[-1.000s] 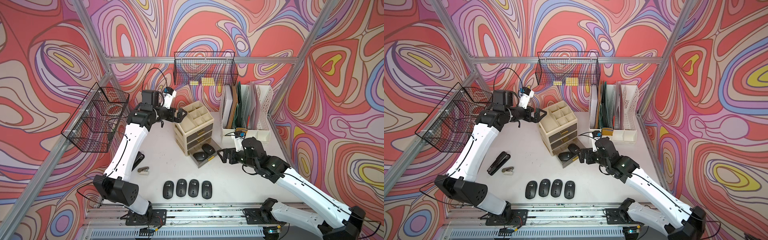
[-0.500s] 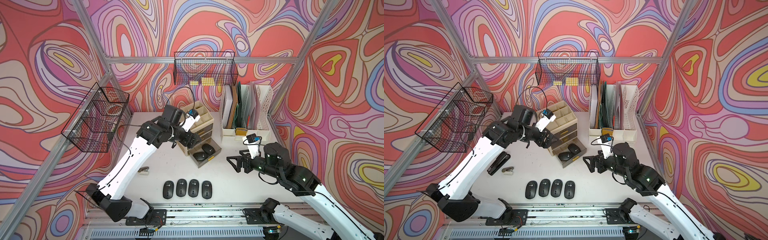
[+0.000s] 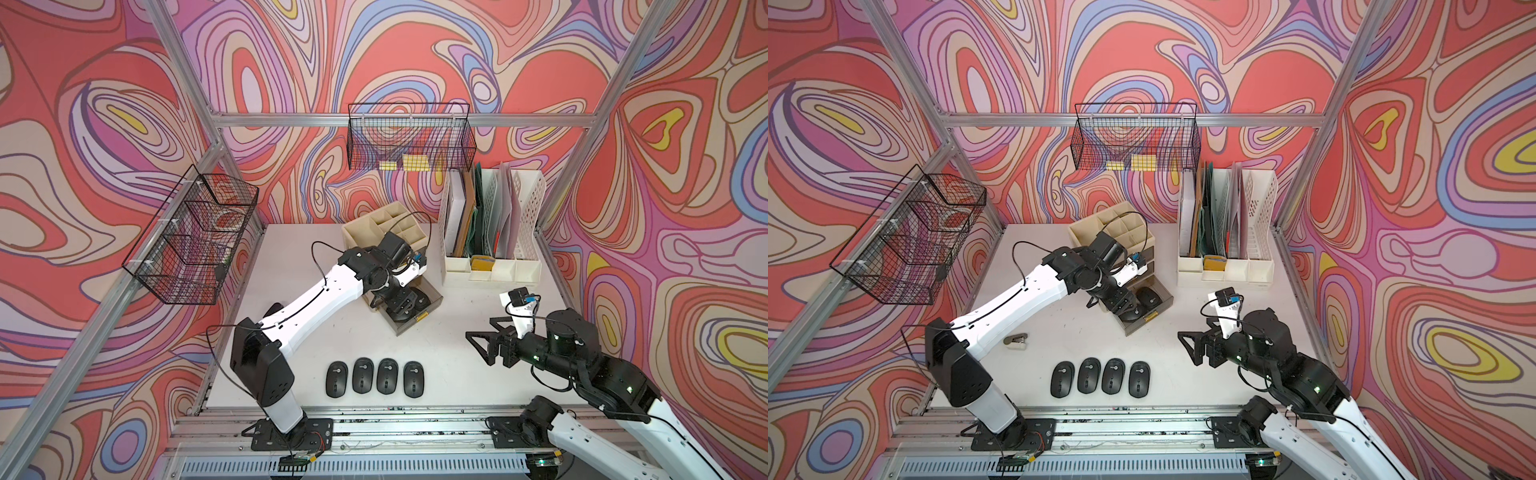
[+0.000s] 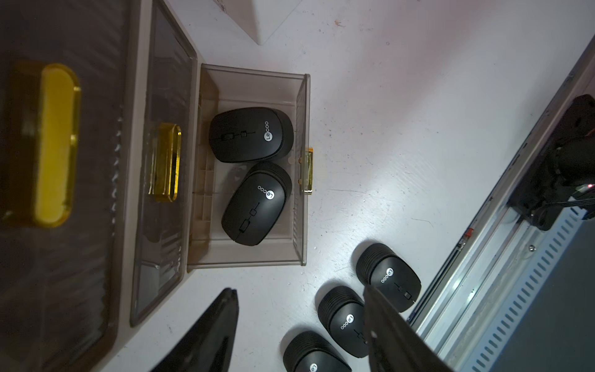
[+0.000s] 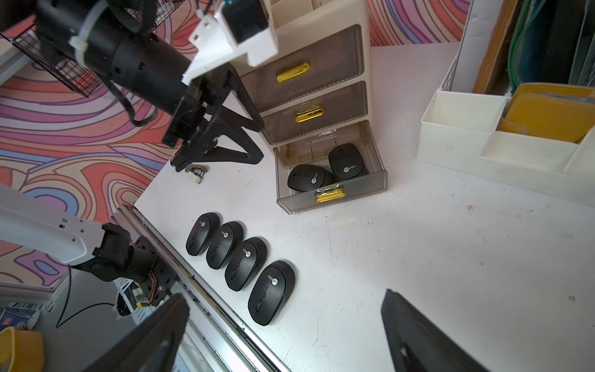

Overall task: Take the mice out of the drawer
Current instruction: Pick up the mouse from the drawer.

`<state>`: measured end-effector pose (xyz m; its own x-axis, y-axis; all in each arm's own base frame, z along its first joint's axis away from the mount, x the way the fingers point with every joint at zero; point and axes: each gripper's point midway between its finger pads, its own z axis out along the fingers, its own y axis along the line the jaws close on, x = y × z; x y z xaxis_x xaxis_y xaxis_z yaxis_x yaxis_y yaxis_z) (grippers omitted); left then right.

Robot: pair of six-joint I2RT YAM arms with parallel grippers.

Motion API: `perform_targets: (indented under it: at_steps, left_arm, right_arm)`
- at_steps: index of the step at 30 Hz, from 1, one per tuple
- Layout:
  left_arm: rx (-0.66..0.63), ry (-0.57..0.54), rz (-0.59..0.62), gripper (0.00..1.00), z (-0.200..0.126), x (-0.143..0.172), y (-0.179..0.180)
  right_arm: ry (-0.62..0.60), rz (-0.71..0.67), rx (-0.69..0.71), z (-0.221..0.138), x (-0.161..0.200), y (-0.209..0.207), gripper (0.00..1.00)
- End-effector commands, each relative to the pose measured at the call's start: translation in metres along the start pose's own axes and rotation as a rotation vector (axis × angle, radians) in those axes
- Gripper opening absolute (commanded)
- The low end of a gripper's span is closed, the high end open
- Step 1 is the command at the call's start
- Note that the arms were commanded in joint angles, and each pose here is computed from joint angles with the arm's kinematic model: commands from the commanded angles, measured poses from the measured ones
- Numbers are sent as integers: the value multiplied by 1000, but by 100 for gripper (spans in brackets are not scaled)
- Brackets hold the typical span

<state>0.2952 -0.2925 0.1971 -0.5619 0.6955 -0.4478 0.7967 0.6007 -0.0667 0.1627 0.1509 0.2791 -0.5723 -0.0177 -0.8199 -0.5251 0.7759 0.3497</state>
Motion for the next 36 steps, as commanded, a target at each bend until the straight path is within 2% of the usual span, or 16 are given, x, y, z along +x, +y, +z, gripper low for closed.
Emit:
perform_targets:
  at_steps: [1,6,11,20,26,36]
  left_arm:
    - [-36,28,94,66,10,-8,1]
    - [-74,68,133,66,35,-11,8]
    - [-83,130,150,63,64,-6,15]
    - [-123,194,160,61,106,0,30]
    - [-110,252,168,68,129,16,31]
    - [-133,294,139,76,145,27,48]
  right_arm:
    - [-1,2,17,-5,-1,-2,98]
    - [22,-23,36,-9,-5,-2,98]
    - [61,-15,39,4,8,-6,98]
    - [43,-15,43,2,7,-7,98]
    - [33,-12,48,0,6,-8,98]
    - [15,-8,55,-4,4,-10,98]
